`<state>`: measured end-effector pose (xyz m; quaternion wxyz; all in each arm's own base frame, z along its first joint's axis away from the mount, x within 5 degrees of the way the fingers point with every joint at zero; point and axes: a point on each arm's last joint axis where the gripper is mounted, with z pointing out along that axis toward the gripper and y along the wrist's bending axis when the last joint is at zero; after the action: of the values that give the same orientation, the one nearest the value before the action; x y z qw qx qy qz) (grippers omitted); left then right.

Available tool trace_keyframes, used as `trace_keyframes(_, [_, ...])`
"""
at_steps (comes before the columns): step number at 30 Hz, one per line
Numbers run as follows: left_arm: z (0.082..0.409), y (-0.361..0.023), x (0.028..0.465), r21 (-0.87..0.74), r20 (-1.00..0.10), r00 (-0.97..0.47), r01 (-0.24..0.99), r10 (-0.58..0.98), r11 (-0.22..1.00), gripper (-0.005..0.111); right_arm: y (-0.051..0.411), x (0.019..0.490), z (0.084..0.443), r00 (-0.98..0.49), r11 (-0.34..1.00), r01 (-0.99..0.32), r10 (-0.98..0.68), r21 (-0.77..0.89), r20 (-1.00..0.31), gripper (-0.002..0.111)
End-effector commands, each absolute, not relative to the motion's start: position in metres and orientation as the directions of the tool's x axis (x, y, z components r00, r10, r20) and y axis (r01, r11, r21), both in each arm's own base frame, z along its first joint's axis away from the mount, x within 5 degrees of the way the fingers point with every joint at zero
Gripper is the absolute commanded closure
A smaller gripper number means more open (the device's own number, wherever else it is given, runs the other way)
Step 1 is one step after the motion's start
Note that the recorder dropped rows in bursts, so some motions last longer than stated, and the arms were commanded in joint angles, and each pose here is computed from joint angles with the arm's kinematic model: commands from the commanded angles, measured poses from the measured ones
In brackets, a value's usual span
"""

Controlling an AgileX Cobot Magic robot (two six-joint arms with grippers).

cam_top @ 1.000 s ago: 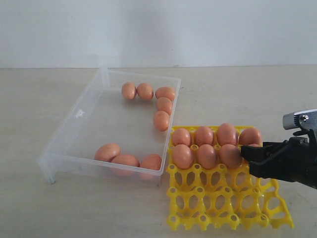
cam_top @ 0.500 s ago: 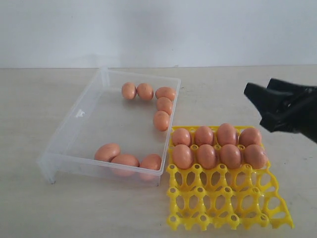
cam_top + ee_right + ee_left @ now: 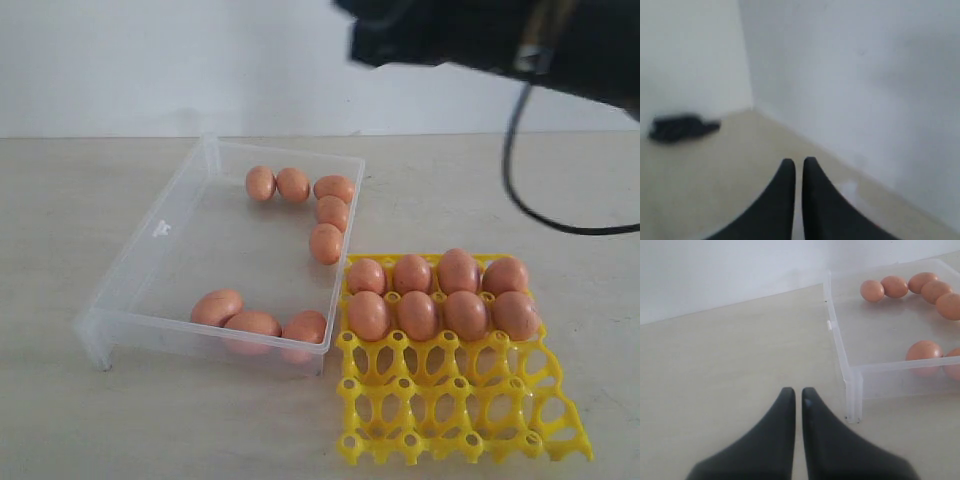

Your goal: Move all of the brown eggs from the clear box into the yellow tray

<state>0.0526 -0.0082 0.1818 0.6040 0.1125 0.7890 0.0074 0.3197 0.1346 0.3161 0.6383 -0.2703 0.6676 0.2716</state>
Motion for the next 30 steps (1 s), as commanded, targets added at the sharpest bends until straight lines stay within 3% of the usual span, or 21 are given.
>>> trace_keyframes(1, [0.181,-0.008,0.053,0.138,-0.954,-0.244,0.161,0.175,0.977,0.103,0.214,0.326,0.265,-0.207,0.625,-0.775,-0.391,-0.093,-0.897,0.108])
trace_keyframes(5, [0.181,-0.008,0.053,0.138,-0.954,-0.244,0.161,0.175,0.977,0.103,0.252,0.319,0.217,-0.437,0.661,-0.744,-0.365,0.102,-0.822,0.108])
trace_keyframes(8, [0.181,-0.008,0.053,0.138,-0.954,-0.244,0.161,0.175,0.977,0.103,0.258,0.32,0.194,-0.51,0.682,-0.715,-0.358,0.154,-0.782,0.108])
trace_keyframes(10, [0.181,-0.008,0.053,0.138,-0.954,-0.244,0.161,0.175,0.977,0.103,0.258,0.326,0.188,-0.465,0.684,-0.726,-0.406,0.076,-0.787,0.108])
trace_keyframes(13, [0.181,-0.008,0.053,0.138,-0.954,-0.244,0.161,0.175,0.977,0.103,0.252,0.339,0.189,-0.265,0.627,-0.749,-0.58,-0.214,-0.77,0.108])
trace_keyframes(15, [0.181,-0.008,0.053,0.138,-0.954,-0.244,0.161,0.175,0.977,0.103,0.244,0.347,0.192,-0.176,0.598,-0.693,-0.682,-0.403,-0.709,0.108])
trace_keyframes(19, [0.181,-0.008,0.053,0.138,-0.954,-0.244,0.161,0.175,0.977,0.103,0.215,0.362,0.206,-0.246,0.677,-0.406,-0.728,-0.614,-0.64,0.108])
trace_keyframes(24, [0.181,-0.008,0.053,0.138,-0.954,-0.244,0.161,0.175,0.977,0.103,0.18,0.367,0.224,-0.373,0.651,-0.023,-0.709,-0.759,-0.598,0.108])
trace_keyframes(27, [0.181,-0.008,0.053,0.138,-0.954,-0.244,0.161,0.175,0.977,0.103,0.159,0.365,0.236,-0.408,0.677,0.254,-0.572,-0.69,-0.711,0.108])
trace_keyframes(30, [0.181,-0.008,0.053,0.138,-0.954,-0.244,0.161,0.175,0.977,0.103,0.137,0.37,0.247,-0.287,0.779,0.479,-0.297,-0.405,-0.911,0.108])
